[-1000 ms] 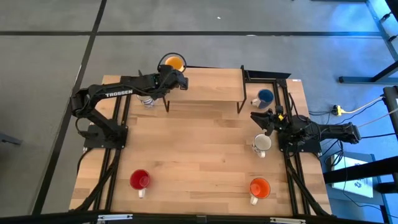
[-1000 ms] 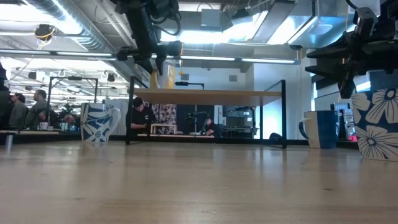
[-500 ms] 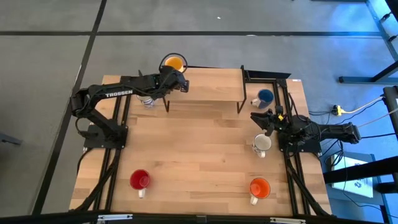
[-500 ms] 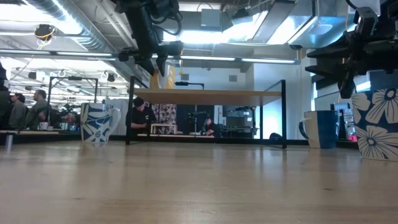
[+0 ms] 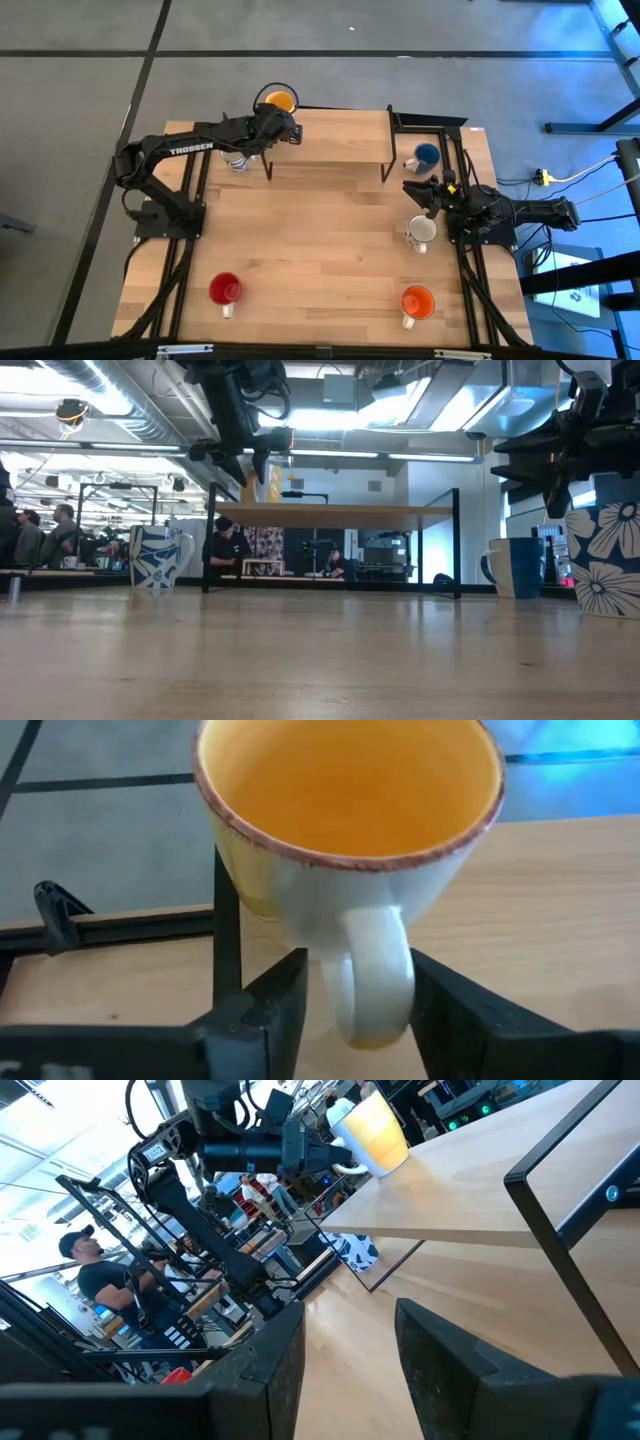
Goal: Place coffee mugs
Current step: Put the yellow mug on the shelf, then put the orange mug on the shelf
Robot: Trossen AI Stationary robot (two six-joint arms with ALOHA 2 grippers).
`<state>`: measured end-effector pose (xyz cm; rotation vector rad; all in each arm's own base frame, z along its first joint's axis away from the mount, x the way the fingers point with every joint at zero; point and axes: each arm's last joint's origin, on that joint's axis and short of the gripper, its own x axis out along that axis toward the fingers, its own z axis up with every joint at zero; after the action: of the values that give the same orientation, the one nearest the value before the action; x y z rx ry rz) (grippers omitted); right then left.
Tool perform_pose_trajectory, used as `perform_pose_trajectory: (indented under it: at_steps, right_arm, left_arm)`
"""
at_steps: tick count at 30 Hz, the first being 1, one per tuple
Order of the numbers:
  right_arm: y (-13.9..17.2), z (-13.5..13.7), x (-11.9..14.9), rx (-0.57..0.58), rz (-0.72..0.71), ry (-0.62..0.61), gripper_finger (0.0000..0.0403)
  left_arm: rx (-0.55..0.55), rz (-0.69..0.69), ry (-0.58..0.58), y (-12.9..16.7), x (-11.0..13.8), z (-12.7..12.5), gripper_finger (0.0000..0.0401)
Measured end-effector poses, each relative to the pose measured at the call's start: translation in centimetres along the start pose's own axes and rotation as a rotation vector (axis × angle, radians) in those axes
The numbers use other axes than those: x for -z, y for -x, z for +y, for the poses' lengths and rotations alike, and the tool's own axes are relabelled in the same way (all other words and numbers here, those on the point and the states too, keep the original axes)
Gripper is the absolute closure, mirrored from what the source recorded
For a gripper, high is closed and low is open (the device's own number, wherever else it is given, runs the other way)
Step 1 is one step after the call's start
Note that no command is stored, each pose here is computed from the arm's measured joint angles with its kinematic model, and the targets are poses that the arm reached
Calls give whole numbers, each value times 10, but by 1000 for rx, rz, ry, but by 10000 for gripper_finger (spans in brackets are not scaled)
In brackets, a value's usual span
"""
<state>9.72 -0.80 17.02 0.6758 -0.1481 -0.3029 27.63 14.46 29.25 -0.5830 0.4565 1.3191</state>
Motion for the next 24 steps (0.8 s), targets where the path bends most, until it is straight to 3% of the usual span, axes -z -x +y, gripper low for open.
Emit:
perform_pose_trajectory:
  at_steps: [7,15,20,24]
  right_arm:
    - [0,0,0,0,0,0,259]
    - [0,0,0,0,0,7,259]
    - [0,0,0,-3,2,9,259]
    - [0,2,1,-51,38,13,259]
  left_arm:
    - [63,19,-43,11,-6,-2,214]
    - [171,-25,-12,51,-23,12,214]
    - [359,-7,-29,86,-30,23,214]
    - [594,32,-207,115,-25,22,214]
